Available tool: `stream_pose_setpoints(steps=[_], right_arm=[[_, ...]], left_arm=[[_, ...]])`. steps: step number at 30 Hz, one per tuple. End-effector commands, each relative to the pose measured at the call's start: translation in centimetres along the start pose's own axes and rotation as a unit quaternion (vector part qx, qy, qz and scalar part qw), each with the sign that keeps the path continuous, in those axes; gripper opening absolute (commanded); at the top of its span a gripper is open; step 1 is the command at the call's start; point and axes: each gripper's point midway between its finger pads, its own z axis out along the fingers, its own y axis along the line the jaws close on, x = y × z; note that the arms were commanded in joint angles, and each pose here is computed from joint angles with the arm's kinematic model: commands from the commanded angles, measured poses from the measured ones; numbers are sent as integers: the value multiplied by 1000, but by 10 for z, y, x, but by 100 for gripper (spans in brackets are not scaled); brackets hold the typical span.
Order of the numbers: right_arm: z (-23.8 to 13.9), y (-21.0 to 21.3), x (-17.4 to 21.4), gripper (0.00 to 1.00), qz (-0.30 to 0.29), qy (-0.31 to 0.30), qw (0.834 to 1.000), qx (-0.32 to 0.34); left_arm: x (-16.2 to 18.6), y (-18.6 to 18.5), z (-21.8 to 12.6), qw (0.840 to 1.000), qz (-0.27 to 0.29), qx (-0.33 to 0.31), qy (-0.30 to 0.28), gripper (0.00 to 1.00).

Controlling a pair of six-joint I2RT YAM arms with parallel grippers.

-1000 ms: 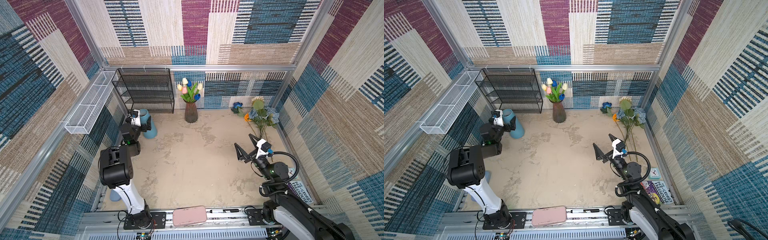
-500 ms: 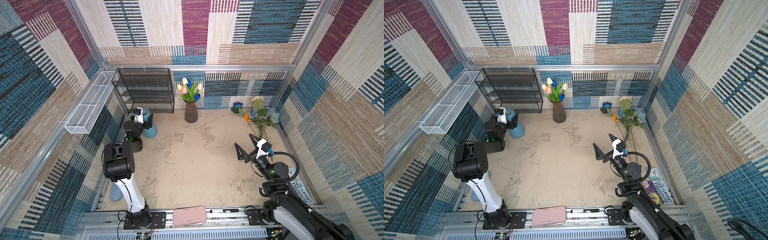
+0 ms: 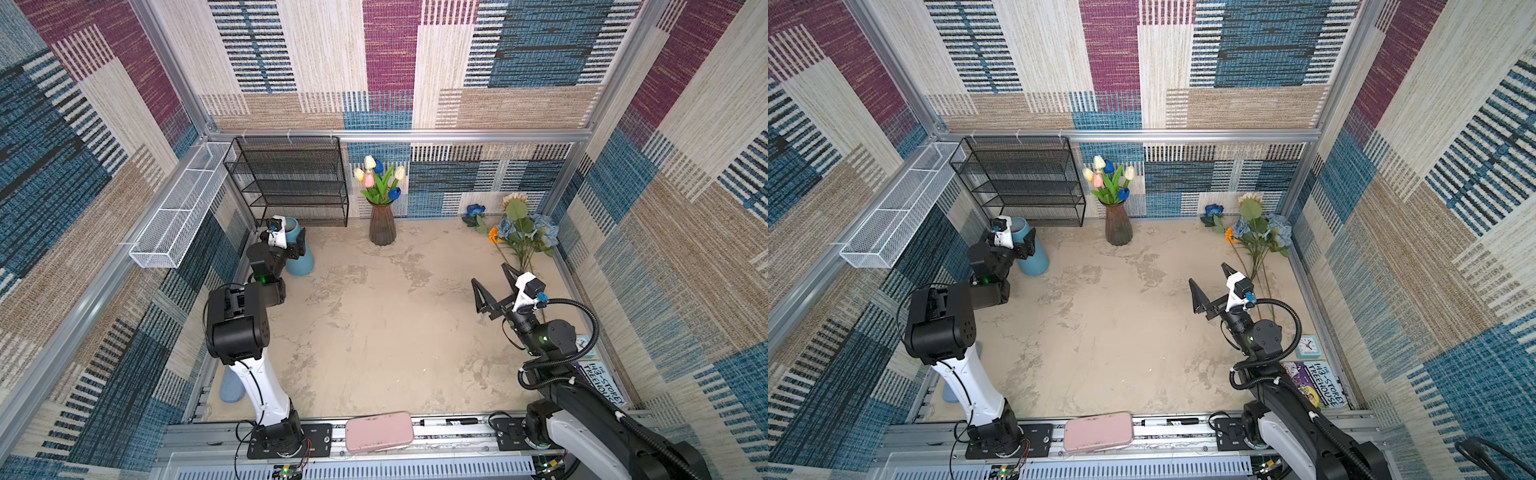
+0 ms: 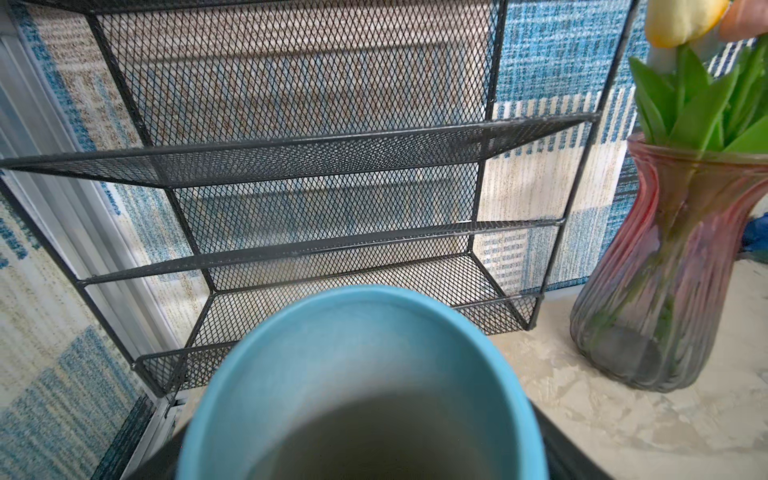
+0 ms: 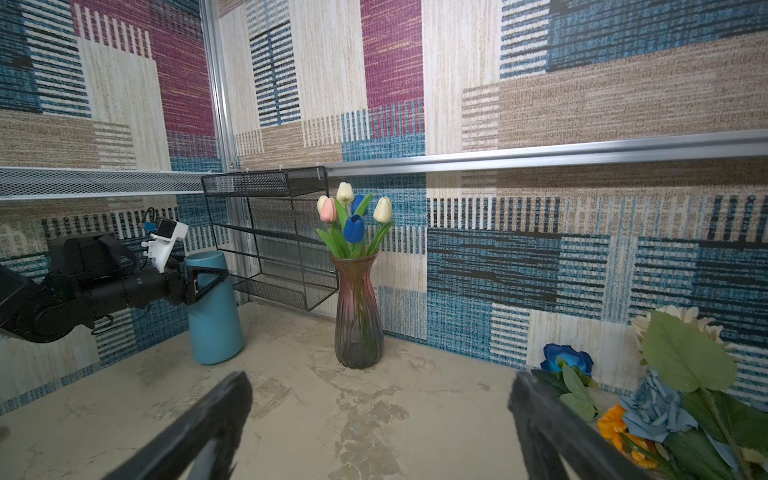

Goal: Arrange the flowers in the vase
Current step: 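Close the left gripper on the rim of the light blue vase, then slide the blue vase to table center with left gripper while right reaches flowers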

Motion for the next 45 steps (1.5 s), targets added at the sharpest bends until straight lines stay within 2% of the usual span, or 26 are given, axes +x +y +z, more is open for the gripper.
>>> stream_pose_setpoints(steps=[1,9,15,21,28,31,35,37,41,43,45], right_arm=[[7,-8,-6,100,19,-5,1000,21],[28,-16,-14,100,36,-4,999,34],[37,-19,-22,100,37,-8,998,41],[49,-38,-26,100,50,11,995,90],[54,-46,-34,100,37,15,993,112],[55,-53,-37,100,32,17,991,126],[60,-71,-42,100,43,34,987,150],[66,-79,-42,97,45,52,985,155],[80,-98,-39,90,51,101,978,175],[90,-99,-35,84,61,129,978,152],[100,-108,-23,77,75,174,970,152]], left_arm=[[-17,-24,-5,999,10,33,-17,23],[-41,-85,-30,996,8,85,-38,4],[-55,-154,-54,987,6,154,-49,2],[-70,-235,-81,964,-15,260,-62,0],[-99,-329,-115,920,-29,380,-89,0],[-100,-363,-127,906,-12,413,-91,0],[-90,-393,-133,889,-13,448,-91,0],[-88,-401,-132,886,-23,453,-95,0],[-81,-414,-127,887,-32,450,-101,0],[-79,-417,-125,887,-33,448,-101,0],[-77,-418,-124,888,-30,448,-101,1]])
